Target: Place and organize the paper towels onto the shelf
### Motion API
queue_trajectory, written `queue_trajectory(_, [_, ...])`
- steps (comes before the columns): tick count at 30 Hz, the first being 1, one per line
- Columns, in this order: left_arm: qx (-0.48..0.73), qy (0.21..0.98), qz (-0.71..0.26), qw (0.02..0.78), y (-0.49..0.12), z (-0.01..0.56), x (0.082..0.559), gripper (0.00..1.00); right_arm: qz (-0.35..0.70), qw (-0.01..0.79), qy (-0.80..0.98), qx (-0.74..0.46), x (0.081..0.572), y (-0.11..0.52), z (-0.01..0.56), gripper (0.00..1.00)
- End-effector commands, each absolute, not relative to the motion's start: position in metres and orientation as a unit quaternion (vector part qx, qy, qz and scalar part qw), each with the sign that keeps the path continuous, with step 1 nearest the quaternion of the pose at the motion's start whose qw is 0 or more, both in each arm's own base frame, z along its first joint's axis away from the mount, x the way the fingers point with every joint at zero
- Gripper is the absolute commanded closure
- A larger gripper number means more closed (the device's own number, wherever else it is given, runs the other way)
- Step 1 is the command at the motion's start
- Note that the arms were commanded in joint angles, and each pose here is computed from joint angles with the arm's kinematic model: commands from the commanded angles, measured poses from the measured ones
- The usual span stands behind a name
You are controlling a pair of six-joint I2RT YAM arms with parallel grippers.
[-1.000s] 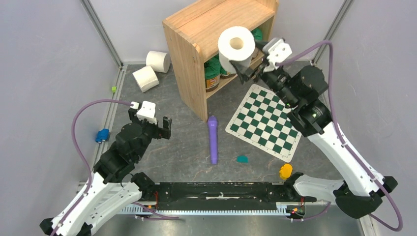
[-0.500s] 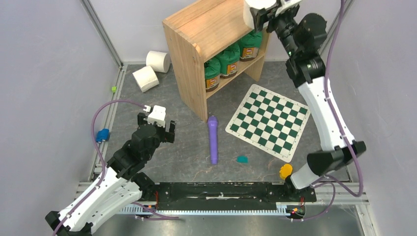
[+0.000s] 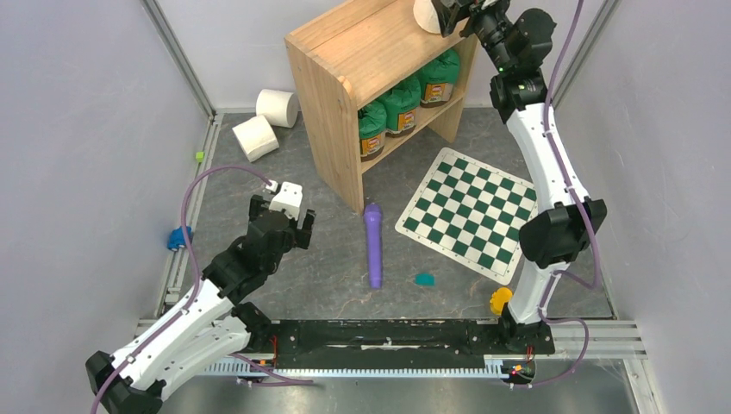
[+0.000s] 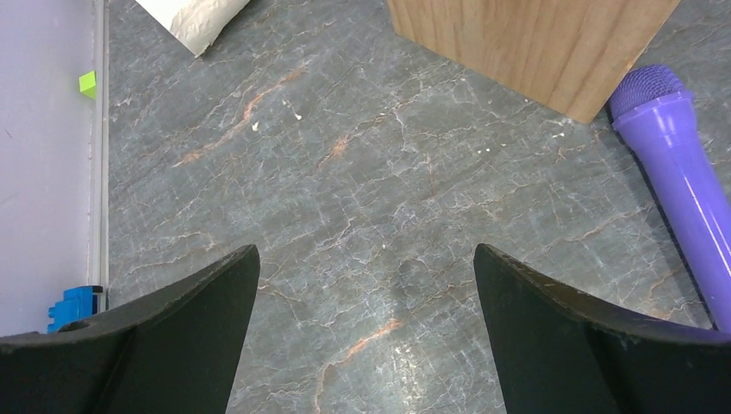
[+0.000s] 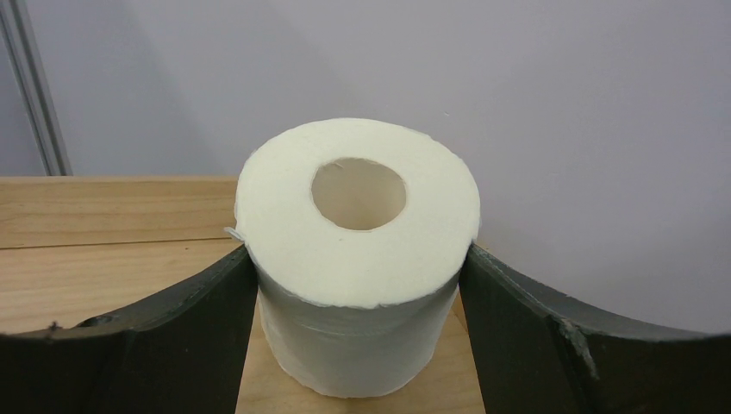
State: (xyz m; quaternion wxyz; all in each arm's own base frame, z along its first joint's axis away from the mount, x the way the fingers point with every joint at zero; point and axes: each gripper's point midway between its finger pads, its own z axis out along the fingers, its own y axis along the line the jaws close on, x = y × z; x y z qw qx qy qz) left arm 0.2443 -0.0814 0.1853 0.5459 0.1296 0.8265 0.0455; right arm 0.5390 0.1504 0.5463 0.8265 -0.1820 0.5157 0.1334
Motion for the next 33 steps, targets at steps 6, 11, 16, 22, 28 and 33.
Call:
queue_trajectory(6, [0.128,0.818,0.069,0.556,-0.078,0.19,0.251,0.0,0.123,0.871,0.45,-0.153,0.543,0.139,0.582,0.77])
queue_trajectory(11, [0.129,0.82,0.071,0.553,-0.079,0.189,0.252,0.0,0.11,0.874,0.452,-0.14,0.545,0.133,0.582,0.74])
queue_trajectory(16, [0.132,0.821,0.067,0.552,-0.08,0.188,0.252,0.0,0.077,0.875,0.46,-0.127,0.55,0.122,0.575,0.7])
queue_trajectory(22, [0.136,0.82,0.058,0.553,-0.083,0.189,0.251,0.0,0.068,0.869,0.472,-0.135,0.554,0.121,0.563,0.48])
queue_trajectory(28, [0.135,0.817,0.05,0.558,-0.083,0.193,0.249,0.0,0.076,0.875,0.457,-0.14,0.531,0.121,0.576,0.1])
queue_trajectory(33, [0.129,0.814,0.046,0.565,-0.082,0.198,0.248,0.0,0.081,0.883,0.439,-0.141,0.499,0.118,0.586,0.02])
